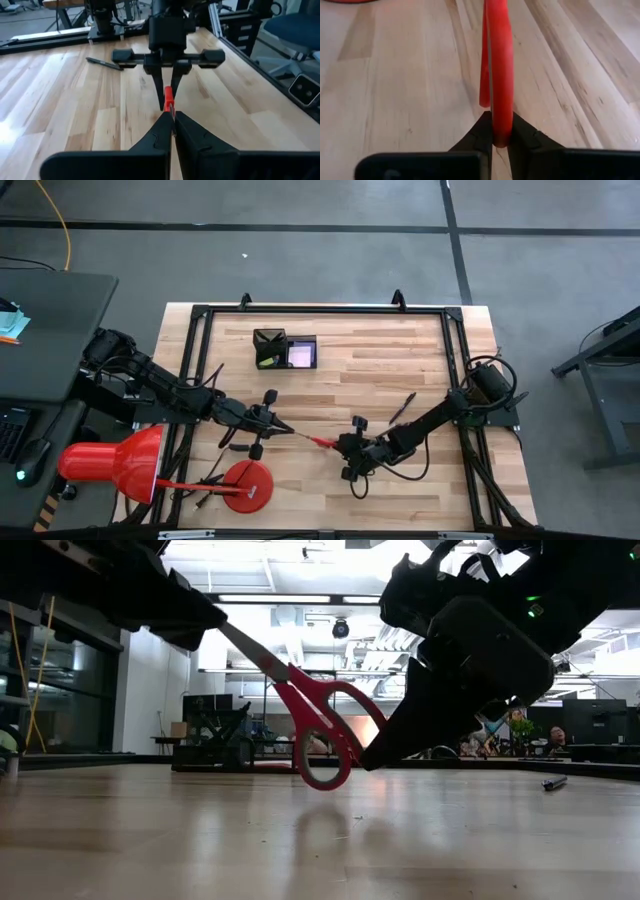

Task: Pick and place office supplies into organizer
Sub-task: Put the red scissors into the desk organizer

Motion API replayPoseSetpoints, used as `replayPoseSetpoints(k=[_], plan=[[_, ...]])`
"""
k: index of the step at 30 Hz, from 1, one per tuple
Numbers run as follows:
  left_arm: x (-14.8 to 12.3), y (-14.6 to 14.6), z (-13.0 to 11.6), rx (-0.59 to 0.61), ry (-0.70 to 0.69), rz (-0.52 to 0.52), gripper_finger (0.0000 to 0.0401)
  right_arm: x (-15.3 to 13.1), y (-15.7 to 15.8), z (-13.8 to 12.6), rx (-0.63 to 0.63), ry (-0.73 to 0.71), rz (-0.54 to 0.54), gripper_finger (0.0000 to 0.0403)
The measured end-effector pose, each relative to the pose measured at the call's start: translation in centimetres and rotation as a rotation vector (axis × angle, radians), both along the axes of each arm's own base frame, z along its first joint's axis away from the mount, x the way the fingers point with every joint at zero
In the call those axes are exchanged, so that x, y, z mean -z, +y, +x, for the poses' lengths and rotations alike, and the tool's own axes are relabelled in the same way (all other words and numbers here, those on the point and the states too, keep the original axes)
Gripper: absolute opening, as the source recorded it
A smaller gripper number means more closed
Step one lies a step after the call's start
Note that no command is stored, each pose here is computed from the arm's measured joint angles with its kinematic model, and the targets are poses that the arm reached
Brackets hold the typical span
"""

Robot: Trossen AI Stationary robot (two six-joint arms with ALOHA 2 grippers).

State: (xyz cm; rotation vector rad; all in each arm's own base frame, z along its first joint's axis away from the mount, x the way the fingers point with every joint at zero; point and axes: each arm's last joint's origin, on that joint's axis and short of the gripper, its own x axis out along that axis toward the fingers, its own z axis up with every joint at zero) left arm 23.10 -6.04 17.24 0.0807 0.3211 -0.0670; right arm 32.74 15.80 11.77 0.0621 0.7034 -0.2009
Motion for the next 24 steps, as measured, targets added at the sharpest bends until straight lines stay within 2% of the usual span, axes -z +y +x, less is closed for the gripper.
replayPoseSetpoints(k=[8,14,18,24], plan=[[0.7,0.1,-0.4,-0.006,0.095,0.029,0.0001,0.0,0.0,0.0,0.0,0.005,0.011,0.0017],[0.8,0.5,-0.8,-0.126,0.121,0.028,0.0007,-0.1,-0.1,-0.1,0.034,-0.006,0.002,0.0015],[0.6,0.9,-1.2,-0.239,0.12,0.04,0.0042,-0.5,-0.3,-0.2,0.067,-0.014,0.013,0.0015],[0.2,1.4,-2.0,-0.326,0.145,0.032,0.0133,-0.4,-0.4,-0.3,0.089,-0.006,0.017,0.0015]])
